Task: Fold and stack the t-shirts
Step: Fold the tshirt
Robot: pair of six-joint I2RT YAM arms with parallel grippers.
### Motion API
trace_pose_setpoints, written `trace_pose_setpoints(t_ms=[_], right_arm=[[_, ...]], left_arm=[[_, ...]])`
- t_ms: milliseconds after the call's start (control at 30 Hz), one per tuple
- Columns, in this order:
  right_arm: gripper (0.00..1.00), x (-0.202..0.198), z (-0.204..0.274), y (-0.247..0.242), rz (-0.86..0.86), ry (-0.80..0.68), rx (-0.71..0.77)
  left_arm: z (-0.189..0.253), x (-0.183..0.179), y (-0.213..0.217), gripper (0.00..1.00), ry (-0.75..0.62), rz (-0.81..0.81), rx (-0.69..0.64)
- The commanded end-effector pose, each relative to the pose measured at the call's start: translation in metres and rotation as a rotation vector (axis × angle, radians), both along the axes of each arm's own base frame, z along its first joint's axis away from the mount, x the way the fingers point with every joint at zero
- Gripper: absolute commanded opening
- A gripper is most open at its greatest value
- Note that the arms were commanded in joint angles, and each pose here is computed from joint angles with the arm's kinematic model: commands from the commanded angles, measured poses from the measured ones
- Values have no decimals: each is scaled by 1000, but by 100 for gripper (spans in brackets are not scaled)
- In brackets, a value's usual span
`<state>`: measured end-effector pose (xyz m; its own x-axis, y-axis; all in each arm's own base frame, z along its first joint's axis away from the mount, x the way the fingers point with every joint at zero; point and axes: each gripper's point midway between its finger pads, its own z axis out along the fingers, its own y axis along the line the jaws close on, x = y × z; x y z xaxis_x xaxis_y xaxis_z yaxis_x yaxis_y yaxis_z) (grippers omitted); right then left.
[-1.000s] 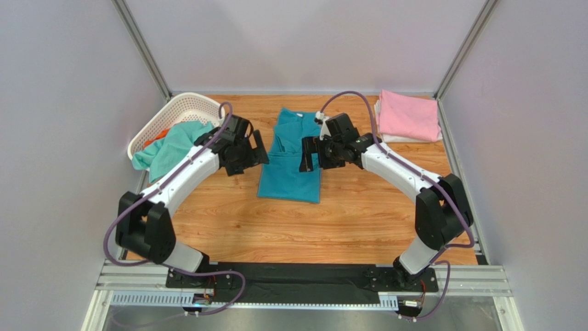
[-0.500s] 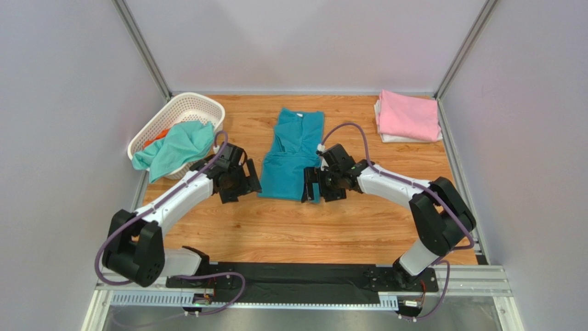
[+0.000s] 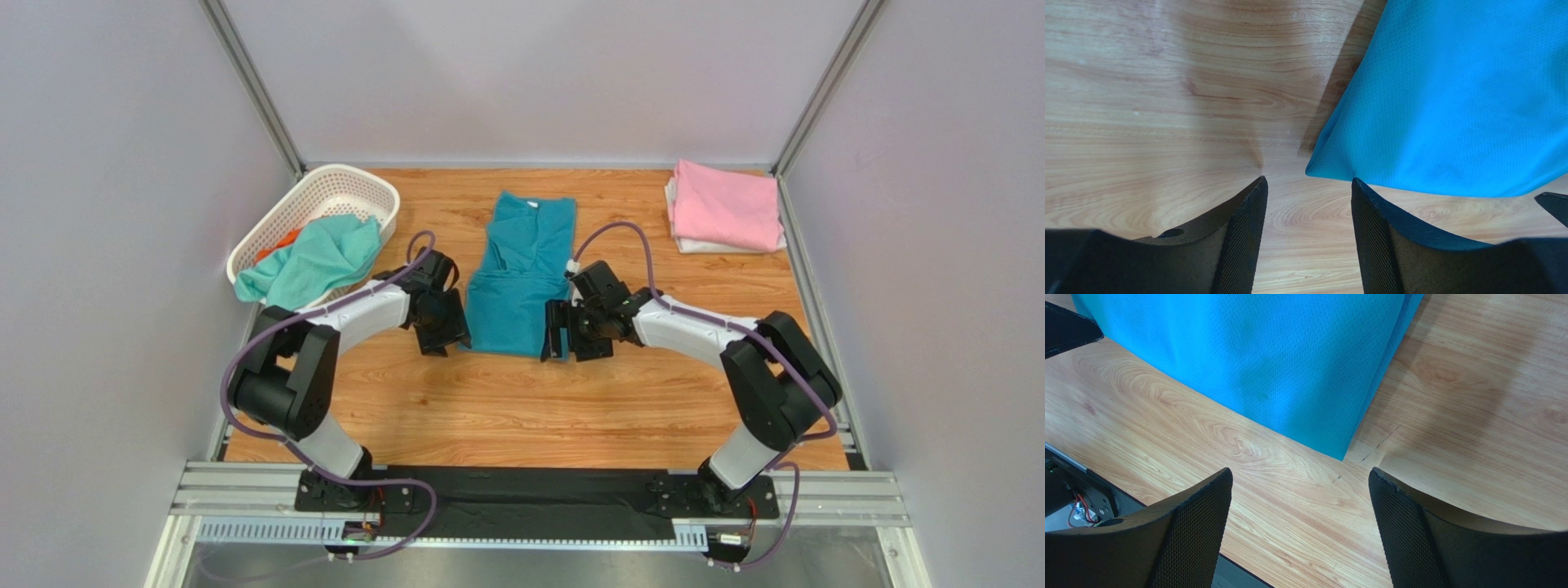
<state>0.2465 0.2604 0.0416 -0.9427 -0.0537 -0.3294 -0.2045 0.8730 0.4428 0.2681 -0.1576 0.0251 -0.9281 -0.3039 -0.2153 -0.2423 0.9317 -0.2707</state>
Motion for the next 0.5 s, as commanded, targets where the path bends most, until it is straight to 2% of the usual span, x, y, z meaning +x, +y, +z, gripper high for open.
trace_pose_setpoints(t_ms=[0, 133, 167, 200, 267, 300, 333, 367, 400, 467], right_arm=[[79, 11, -4, 3, -3, -25, -2], [68, 11, -12, 4, 10, -9, -15], [66, 13, -13, 4, 12, -12, -17], [57, 13, -15, 4, 13, -11, -22], [49, 15, -17, 6, 22, -6, -23], [40, 15, -18, 6, 23, -4, -22], [36, 15, -19, 7, 23, 1, -25], [31, 15, -18, 8, 22, 4, -22], [21, 14, -17, 8, 17, 11, -19], [13, 7, -12, 10, 35, 24, 9]], left_arm=[[2, 16, -10, 59, -33, -19, -37], [-10, 19, -16, 51, -2, -31, -51], [-15, 19, -18, 47, 7, -31, -53], [-17, 20, -19, 40, 12, -32, -57], [-24, 21, -20, 31, 24, -35, -55], [-24, 21, -21, 13, 30, -40, -59], [-25, 20, -24, 3, 40, -47, -70], [-26, 19, -24, 0, 53, -43, -69], [-25, 18, -25, 0, 53, -45, -76], [-22, 12, -24, 0, 56, -41, -85]])
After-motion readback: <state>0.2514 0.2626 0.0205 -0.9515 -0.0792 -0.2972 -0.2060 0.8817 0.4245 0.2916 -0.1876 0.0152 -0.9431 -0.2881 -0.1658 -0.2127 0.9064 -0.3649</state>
